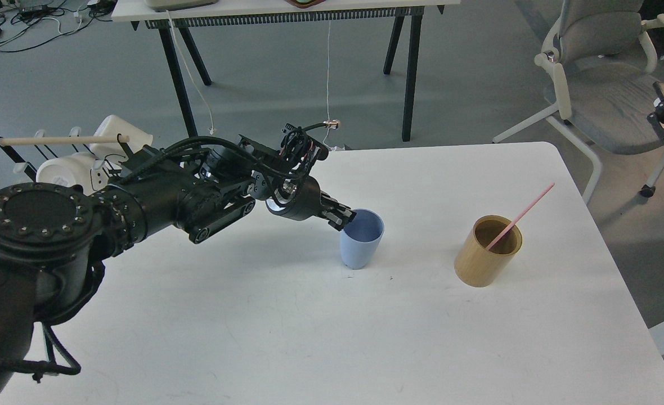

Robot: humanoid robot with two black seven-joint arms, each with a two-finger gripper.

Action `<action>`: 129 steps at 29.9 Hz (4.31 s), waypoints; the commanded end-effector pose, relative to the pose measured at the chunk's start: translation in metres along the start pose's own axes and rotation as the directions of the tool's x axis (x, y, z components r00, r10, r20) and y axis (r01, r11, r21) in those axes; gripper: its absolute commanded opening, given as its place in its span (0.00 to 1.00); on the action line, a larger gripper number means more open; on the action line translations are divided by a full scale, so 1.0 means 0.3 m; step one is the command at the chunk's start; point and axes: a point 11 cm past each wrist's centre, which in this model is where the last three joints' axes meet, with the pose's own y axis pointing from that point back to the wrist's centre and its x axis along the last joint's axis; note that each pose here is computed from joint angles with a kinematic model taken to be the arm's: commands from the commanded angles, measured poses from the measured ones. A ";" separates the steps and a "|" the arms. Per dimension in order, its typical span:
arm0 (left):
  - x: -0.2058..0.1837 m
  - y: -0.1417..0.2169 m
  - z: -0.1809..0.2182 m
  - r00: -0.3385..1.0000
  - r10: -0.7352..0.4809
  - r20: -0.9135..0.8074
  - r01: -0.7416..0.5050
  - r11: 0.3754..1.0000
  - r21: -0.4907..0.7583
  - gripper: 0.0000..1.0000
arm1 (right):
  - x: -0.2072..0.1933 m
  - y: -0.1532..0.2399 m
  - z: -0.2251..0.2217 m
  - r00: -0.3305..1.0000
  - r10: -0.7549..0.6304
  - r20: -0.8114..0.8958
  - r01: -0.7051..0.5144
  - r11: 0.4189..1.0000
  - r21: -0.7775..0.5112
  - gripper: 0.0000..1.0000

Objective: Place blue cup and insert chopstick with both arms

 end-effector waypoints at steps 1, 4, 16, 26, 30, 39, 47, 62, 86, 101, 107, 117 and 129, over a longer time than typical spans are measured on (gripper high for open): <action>-0.001 -0.001 0.002 1.000 -0.001 -0.001 0.001 1.000 -0.002 0.21 | -0.003 -0.002 -0.001 1.000 -0.002 0.000 0.002 1.000 0.000 0.97; 0.013 0.002 0.008 1.000 0.015 -0.017 -0.015 1.000 -0.012 0.30 | -0.002 0.000 0.001 1.000 -0.002 0.000 0.002 1.000 -0.001 0.97; 0.194 0.154 -0.024 0.734 0.282 -0.617 -0.469 0.869 -0.160 0.80 | 0.019 -0.004 -0.117 0.959 -0.097 -0.266 0.077 0.993 -0.087 0.97; 0.273 0.408 -0.137 0.186 0.224 -0.957 -0.877 0.477 -0.059 0.80 | -0.039 0.016 -0.467 0.757 -0.252 -0.603 0.212 0.967 -0.139 0.97; 0.259 0.445 -0.180 0.070 0.180 -0.981 -0.918 0.396 0.007 0.80 | -0.161 0.054 -0.518 0.576 -0.394 -0.716 0.321 0.915 -0.244 0.97; 0.214 0.478 -0.235 -0.010 0.170 -0.985 -0.932 0.355 0.071 0.80 | -0.210 0.213 -0.315 0.077 -0.448 -0.891 0.255 0.873 -0.417 0.97; 0.169 0.448 -0.241 -0.030 0.157 -0.987 -0.924 0.371 0.087 0.82 | -0.146 0.356 -0.031 -0.018 -0.334 -0.942 0.192 0.924 -0.331 0.90; 0.147 0.434 -0.244 -0.040 0.151 -0.988 -0.920 0.379 0.096 0.88 | -0.285 0.444 0.479 0.154 -0.524 -0.838 0.252 0.841 -0.479 0.85; 0.112 0.419 -0.252 -0.054 0.149 -0.987 -0.913 0.393 0.109 0.89 | -0.335 0.420 0.498 0.213 -0.511 -0.833 0.265 0.851 -0.454 0.11; 0.100 0.406 -0.249 -0.059 0.142 -0.988 -0.911 0.398 0.111 0.89 | -0.337 0.329 0.317 0.186 -0.432 -0.883 0.287 0.883 -0.371 0.00; 0.098 0.394 -0.240 -0.057 0.134 -0.989 -0.910 0.401 0.107 0.89 | -0.435 0.261 0.044 0.229 -0.313 -0.922 0.367 0.905 -0.216 0.00; 0.055 0.380 -0.254 -0.071 0.138 -0.988 -0.898 0.422 0.123 0.89 | -0.700 0.169 -0.044 0.263 -0.410 -0.873 0.582 0.790 -0.195 0.00; 0.033 0.382 -0.270 -0.084 0.146 -0.986 -0.893 0.428 0.140 0.90 | -0.892 0.126 0.263 0.065 -0.488 -0.870 0.694 0.649 -0.312 0.00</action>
